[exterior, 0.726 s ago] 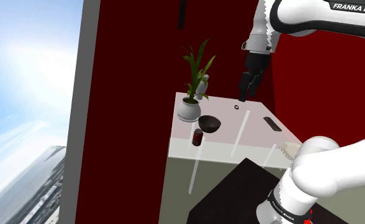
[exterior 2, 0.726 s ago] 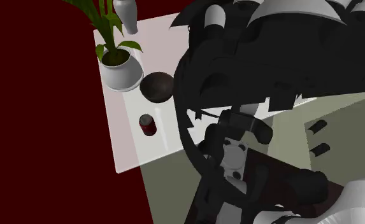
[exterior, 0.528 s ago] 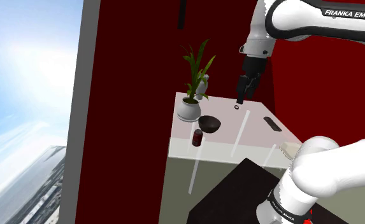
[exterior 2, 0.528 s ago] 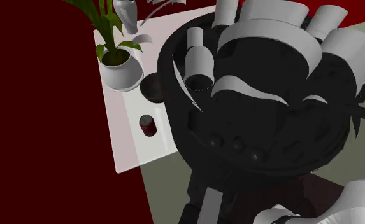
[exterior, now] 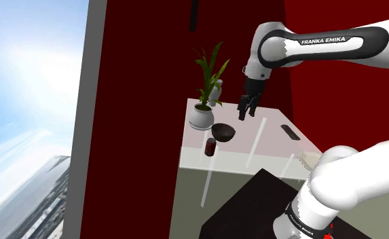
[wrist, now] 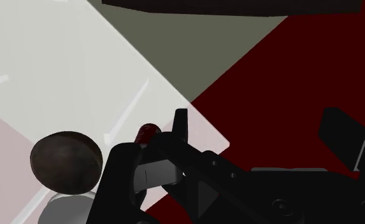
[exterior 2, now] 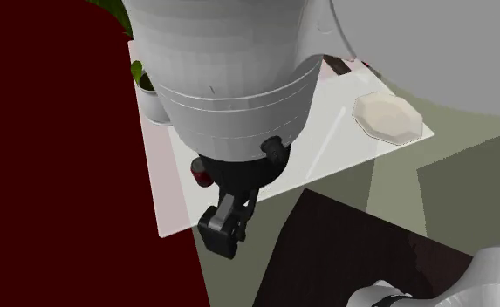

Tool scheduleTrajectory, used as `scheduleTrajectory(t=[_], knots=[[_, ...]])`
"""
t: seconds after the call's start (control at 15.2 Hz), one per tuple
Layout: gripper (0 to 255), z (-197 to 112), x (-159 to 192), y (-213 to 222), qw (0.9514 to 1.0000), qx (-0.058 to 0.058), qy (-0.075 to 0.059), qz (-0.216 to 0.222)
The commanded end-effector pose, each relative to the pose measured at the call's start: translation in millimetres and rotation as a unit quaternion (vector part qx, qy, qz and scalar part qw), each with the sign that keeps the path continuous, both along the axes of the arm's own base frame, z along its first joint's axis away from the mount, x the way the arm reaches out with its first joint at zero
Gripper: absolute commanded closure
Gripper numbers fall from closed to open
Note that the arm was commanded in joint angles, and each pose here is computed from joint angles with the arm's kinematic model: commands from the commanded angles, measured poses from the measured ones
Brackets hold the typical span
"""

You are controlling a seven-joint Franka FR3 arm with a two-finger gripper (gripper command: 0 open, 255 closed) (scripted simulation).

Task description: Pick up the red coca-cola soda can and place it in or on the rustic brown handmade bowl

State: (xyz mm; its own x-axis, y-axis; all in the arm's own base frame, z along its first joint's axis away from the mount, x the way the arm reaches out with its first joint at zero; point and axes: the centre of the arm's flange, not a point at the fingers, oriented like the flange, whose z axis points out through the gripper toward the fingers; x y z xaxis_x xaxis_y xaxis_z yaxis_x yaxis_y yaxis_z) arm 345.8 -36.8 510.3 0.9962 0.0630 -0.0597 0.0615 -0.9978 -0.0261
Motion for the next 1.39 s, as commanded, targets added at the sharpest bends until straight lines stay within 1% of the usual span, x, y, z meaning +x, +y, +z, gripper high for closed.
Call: scheduleTrajectory(t=[0.0,1.32], knots=[[0,-22.8,14.5,-6.9,1.0000,-0.001,-0.003,0.000],[0,-221.0,158.2,-94.2,0.9997,-0.006,-0.022,-0.003]])
